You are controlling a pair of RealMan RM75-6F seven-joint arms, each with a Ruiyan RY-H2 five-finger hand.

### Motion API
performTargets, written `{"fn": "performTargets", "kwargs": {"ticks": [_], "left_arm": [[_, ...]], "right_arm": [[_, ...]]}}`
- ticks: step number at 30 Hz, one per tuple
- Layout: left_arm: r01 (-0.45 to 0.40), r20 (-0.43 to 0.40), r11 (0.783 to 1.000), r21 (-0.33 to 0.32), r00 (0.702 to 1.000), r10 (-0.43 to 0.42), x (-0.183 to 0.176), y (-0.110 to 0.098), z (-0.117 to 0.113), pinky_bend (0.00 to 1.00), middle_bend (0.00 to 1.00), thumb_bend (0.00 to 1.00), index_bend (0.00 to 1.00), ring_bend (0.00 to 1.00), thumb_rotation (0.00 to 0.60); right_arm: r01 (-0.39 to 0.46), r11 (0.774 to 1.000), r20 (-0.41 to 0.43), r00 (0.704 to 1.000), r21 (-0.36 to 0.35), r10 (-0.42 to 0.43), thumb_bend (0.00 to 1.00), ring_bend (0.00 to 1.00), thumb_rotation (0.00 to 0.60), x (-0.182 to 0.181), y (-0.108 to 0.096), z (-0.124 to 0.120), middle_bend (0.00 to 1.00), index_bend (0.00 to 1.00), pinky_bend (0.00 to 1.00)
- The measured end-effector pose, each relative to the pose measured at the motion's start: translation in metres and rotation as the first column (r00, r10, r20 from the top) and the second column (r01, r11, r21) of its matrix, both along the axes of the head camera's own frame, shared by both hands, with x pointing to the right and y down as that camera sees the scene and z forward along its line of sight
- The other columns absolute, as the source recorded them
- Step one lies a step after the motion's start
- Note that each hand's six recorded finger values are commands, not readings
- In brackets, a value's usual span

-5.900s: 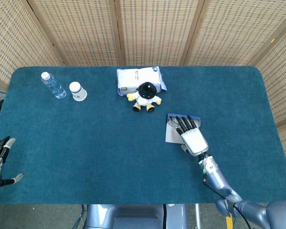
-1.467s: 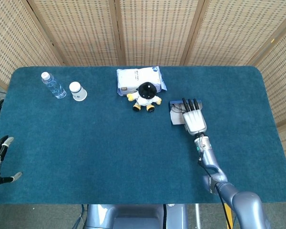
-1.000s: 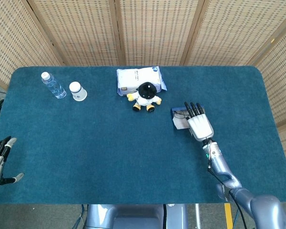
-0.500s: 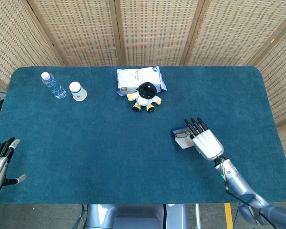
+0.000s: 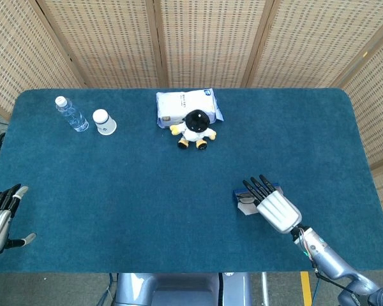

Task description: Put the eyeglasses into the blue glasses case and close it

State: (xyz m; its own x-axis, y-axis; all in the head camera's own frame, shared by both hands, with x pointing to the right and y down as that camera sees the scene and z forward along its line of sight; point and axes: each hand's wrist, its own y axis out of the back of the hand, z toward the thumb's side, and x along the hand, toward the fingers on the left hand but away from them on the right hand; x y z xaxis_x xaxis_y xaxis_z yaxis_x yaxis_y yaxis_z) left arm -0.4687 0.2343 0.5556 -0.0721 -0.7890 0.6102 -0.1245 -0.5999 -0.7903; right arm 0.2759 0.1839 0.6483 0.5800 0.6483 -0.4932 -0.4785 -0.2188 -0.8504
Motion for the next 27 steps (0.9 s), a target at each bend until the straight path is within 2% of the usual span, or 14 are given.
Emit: {"fn": "performTargets", "kwargs": {"ticks": [7, 19, 20, 22, 24, 27], "left_arm": [[0.008, -0.003, 1.0, 0.002, 1.0, -0.008, -0.002, -0.001, -0.001, 0.0, 0.0, 0.08, 0.0, 0.0, 0.6], [0.01, -0.002, 1.0, -0.001, 1.0, -0.01, -0.002, -0.001, 0.0, 0.0, 0.0, 0.08, 0.0, 0.0, 0.6], [0.01, -0.002, 1.0, -0.002, 1.0, -0.01, -0.002, -0.001, 0.0, 0.0, 0.0, 0.08, 0.0, 0.0, 0.6], [0.01, -0.001, 1.0, -0.003, 1.0, -0.01, -0.002, -0.001, 0.0, 0.0, 0.0, 0.08, 0.0, 0.0, 0.6], [0.01, -0.001, 1.0, -0.003, 1.0, -0.01, -0.002, -0.001, 0.0, 0.0, 0.0, 0.08, 0.0, 0.0, 0.6], [0.01, -0.002, 1.0, -0.003, 1.0, -0.01, -0.002, -0.001, 0.0, 0.0, 0.0, 0.08, 0.0, 0.0, 0.6]], "right_arm": [[0.032, 0.999, -0.048, 0.998, -0.039, -0.034, 0.52, 0.0, 0.6, -0.012, -0.009, 0.015, 0.05, 0.66, 0.1], [0.053, 0.998, -0.086, 0.995, -0.025, -0.055, 0.5, 0.0, 0.6, -0.026, -0.026, 0.026, 0.05, 0.66, 0.1], [0.052, 0.998, -0.086, 0.995, -0.024, -0.054, 0.48, 0.0, 0.6, -0.026, -0.027, 0.026, 0.05, 0.64, 0.1], [0.047, 0.999, -0.084, 0.995, -0.021, -0.049, 0.44, 0.0, 0.6, -0.028, -0.029, 0.026, 0.04, 0.53, 0.1], [0.04, 0.999, -0.081, 0.996, -0.023, -0.042, 0.39, 0.0, 0.6, -0.028, -0.03, 0.027, 0.01, 0.31, 0.1], [0.023, 0.999, -0.07, 0.997, -0.028, -0.025, 0.35, 0.0, 0.6, -0.029, -0.032, 0.029, 0.0, 0.12, 0.1]]}}
